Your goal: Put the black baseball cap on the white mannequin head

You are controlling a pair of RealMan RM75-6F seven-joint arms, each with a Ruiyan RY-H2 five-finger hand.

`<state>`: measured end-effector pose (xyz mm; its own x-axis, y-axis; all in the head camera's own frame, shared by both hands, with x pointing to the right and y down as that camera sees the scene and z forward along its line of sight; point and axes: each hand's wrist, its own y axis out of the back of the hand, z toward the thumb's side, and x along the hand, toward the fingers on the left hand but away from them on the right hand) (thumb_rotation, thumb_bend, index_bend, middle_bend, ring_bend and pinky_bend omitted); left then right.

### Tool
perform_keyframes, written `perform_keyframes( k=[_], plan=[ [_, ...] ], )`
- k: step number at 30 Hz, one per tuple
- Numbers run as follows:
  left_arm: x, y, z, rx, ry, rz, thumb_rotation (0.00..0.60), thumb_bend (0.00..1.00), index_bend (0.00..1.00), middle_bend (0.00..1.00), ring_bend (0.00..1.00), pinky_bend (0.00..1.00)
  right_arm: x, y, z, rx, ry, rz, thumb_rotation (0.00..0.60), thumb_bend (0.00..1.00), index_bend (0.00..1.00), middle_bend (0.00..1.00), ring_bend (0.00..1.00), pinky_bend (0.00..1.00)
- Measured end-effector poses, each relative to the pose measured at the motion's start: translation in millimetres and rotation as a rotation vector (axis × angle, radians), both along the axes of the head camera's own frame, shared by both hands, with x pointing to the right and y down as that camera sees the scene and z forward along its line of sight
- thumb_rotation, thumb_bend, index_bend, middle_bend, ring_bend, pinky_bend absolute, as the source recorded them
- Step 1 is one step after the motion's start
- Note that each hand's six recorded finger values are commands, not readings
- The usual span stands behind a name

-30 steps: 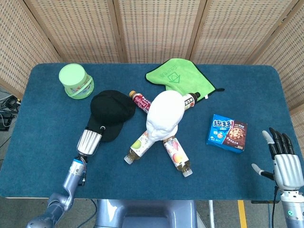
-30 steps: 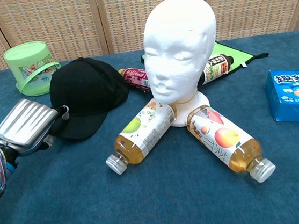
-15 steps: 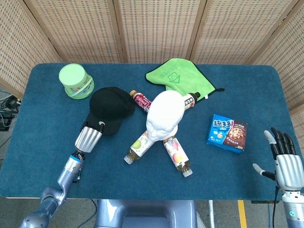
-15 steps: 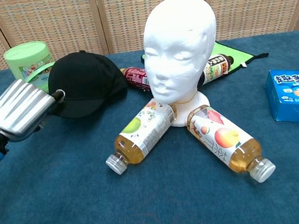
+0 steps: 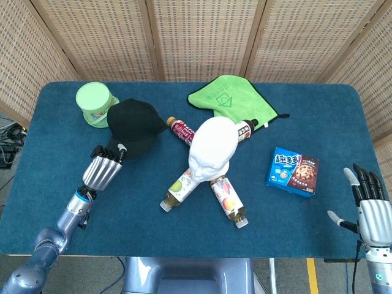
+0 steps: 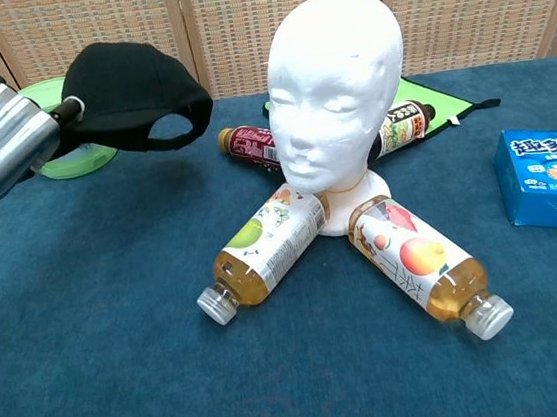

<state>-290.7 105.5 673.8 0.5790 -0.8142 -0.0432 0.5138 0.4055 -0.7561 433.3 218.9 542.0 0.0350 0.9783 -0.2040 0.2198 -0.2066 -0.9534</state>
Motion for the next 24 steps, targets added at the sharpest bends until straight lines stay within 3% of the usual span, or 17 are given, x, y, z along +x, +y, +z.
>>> perform_keyframes(
  k=[14, 24],
  plan=[
    [-6, -14, -38, 0.108, -0.01, 0.115, 0.6, 0.7, 0.9, 0.94, 0.88, 0.75, -1, 0, 0, 0.004, -0.004, 0.0, 0.6, 0.05, 0.0, 0.0, 0.0, 0.0],
    [2, -31, -84, 0.209, 0.072, 0.154, 0.6, 0.7, 0.9, 0.94, 0.88, 0.75, 0, 0, -3, 0.009, -0.013, 0.002, 0.6, 0.05, 0.0, 0.0, 0.0, 0.0]
  ],
)
